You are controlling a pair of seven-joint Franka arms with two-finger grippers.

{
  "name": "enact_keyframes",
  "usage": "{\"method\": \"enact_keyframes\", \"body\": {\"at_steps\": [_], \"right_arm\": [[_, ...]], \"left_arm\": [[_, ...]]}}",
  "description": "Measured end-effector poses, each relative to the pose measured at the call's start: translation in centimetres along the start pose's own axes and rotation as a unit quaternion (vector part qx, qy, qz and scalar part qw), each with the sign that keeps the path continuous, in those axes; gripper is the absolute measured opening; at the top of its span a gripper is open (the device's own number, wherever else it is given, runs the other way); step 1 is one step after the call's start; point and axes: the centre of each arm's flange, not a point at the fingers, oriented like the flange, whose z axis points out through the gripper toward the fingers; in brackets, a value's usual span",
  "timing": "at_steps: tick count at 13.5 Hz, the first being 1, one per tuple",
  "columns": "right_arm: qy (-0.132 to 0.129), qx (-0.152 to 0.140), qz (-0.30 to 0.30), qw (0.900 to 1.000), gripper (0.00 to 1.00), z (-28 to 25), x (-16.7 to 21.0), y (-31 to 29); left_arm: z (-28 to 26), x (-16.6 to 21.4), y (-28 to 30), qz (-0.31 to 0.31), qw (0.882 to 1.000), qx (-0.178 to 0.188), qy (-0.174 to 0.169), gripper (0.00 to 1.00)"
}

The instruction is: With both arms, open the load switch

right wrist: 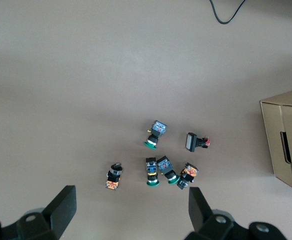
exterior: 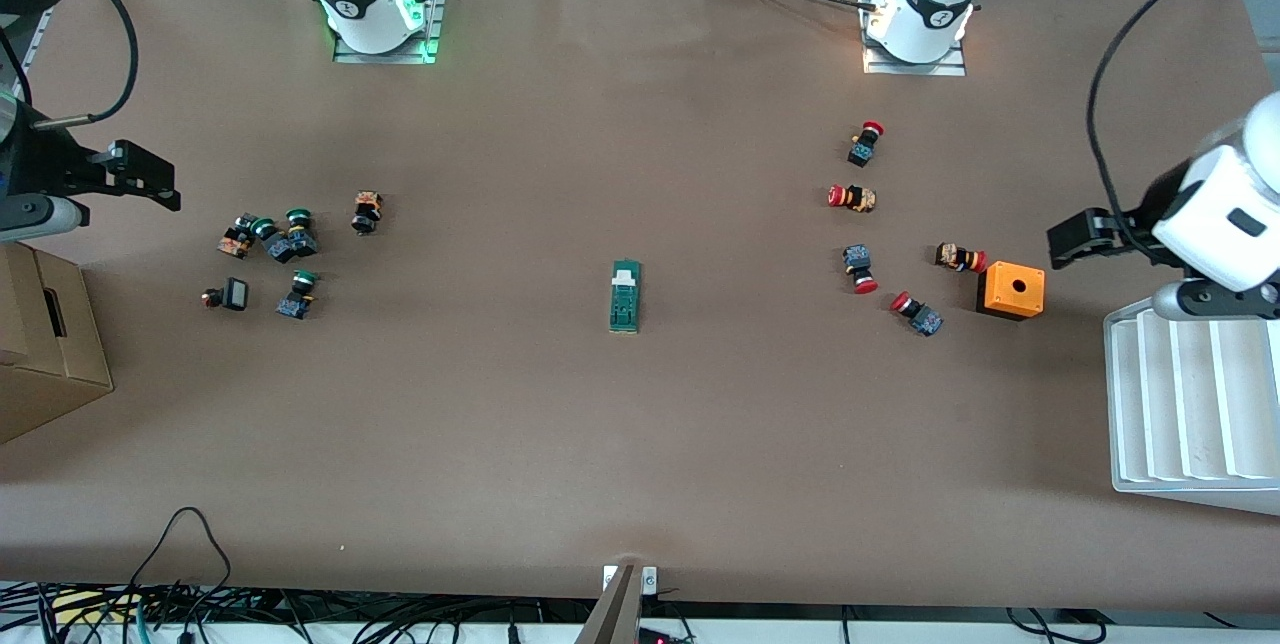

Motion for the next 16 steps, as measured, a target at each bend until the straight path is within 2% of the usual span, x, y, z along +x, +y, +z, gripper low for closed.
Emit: {"method": "enact_keyframes", "body": {"at_steps": [3,5,8,13,16], "right_arm": [[0.004,0.022,0.008,1.000,1.00,-0.2,-0.1,0.3],[0.004,0.024,0.010,1.000,1.00,-0.1,-0.2,0.6],[0.004,0.024,0.010,1.000,1.00,-0.1,-0.1,0.6],[0.003,0.017,0.006,1.000,1.00,-0.1,-0.1,0.4],[0.003,0.017,0.005,1.000,1.00,-0.1,-0.1,0.4]], "left_arm": [[-1.1,-0.2,-3.6,0.012,0.999,-0.034,-0.001,1.00],[-2.5,-1.1,-5.6,0.022,0.999,-0.043,0.005,1.00],[-3.8,-2.3,-6.2,0.053,0.998,-0.038,0.012,1.00],[-2.8,-4.0,-4.8,0.106,0.994,-0.015,0.007,1.00],[-1.6,-5.2,-5.2,0.116,0.993,-0.001,0.001,1.00]]}}
